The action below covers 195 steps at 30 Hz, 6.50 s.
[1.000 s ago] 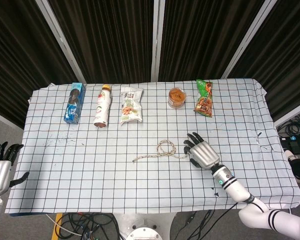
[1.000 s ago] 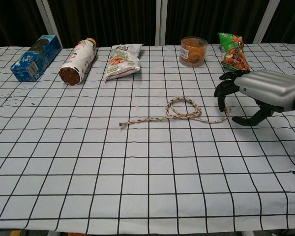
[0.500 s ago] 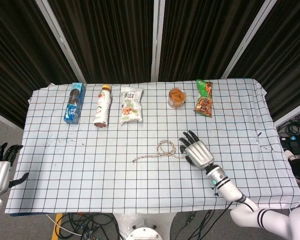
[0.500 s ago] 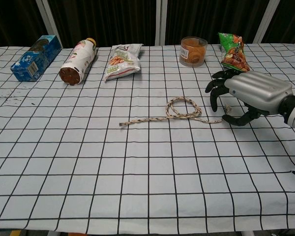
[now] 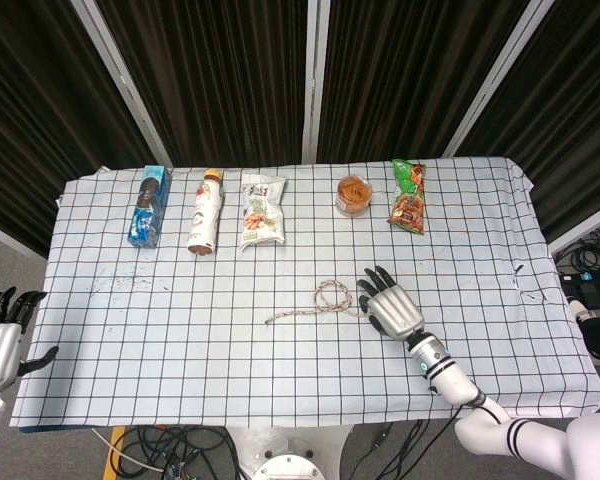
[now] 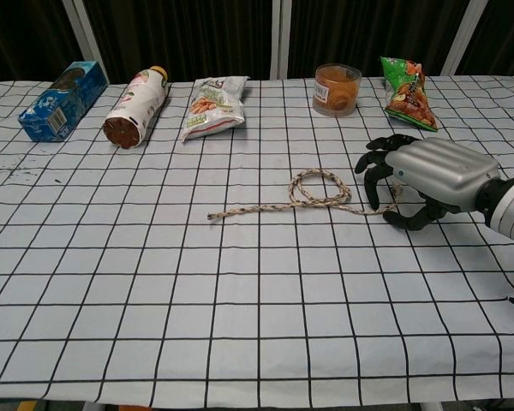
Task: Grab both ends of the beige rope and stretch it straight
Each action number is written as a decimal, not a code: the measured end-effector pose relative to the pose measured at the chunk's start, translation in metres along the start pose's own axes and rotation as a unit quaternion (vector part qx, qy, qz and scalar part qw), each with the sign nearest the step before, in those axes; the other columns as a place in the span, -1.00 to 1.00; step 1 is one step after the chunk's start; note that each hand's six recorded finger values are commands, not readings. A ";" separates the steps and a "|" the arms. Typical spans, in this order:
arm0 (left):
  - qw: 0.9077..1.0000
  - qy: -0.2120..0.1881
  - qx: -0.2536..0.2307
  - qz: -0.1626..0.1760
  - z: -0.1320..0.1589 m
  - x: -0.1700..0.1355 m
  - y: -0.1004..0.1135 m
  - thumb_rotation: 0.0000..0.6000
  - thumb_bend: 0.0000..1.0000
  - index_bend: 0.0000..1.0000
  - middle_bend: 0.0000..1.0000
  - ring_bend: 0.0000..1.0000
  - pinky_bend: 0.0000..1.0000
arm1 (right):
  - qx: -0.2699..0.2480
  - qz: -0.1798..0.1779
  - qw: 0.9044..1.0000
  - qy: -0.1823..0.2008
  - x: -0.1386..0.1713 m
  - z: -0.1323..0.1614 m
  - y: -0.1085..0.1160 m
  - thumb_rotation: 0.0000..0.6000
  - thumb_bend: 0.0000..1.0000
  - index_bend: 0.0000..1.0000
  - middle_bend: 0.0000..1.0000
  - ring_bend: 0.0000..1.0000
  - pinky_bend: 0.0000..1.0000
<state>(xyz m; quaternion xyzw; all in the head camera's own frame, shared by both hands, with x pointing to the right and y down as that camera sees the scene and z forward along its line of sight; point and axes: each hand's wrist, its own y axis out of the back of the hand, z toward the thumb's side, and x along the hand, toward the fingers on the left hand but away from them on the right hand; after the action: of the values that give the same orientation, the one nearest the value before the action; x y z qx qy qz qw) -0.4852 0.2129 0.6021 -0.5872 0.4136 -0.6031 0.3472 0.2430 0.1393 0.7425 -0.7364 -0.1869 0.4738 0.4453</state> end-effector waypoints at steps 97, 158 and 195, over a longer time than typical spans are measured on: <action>0.952 -0.257 -0.040 -0.160 0.360 0.113 -0.124 1.00 -0.49 -0.04 -0.67 -0.98 -0.97 | -0.062 0.023 0.998 -0.007 -0.012 0.024 0.047 1.00 0.00 0.31 -0.58 -1.00 -1.00; 0.956 -0.257 -0.048 -0.134 0.345 0.118 -0.116 1.00 -0.11 0.22 -0.64 -0.98 -0.98 | -0.082 0.001 0.996 -0.036 -0.001 -0.001 0.060 1.00 0.08 0.32 -0.58 -1.00 -1.00; 0.980 -0.179 -0.058 -0.062 0.169 0.107 -0.078 1.00 -0.11 0.22 -0.64 -0.98 -0.98 | -0.102 -0.053 0.973 -0.198 0.109 -0.135 0.067 1.00 0.09 0.33 -0.57 -1.00 -1.00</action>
<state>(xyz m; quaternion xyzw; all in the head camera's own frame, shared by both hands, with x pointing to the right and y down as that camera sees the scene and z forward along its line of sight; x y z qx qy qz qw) -0.3192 0.1327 0.7125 -0.7293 0.3417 -0.4833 0.3432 0.4022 0.1151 0.6497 -0.6587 -0.3579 0.5641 0.3462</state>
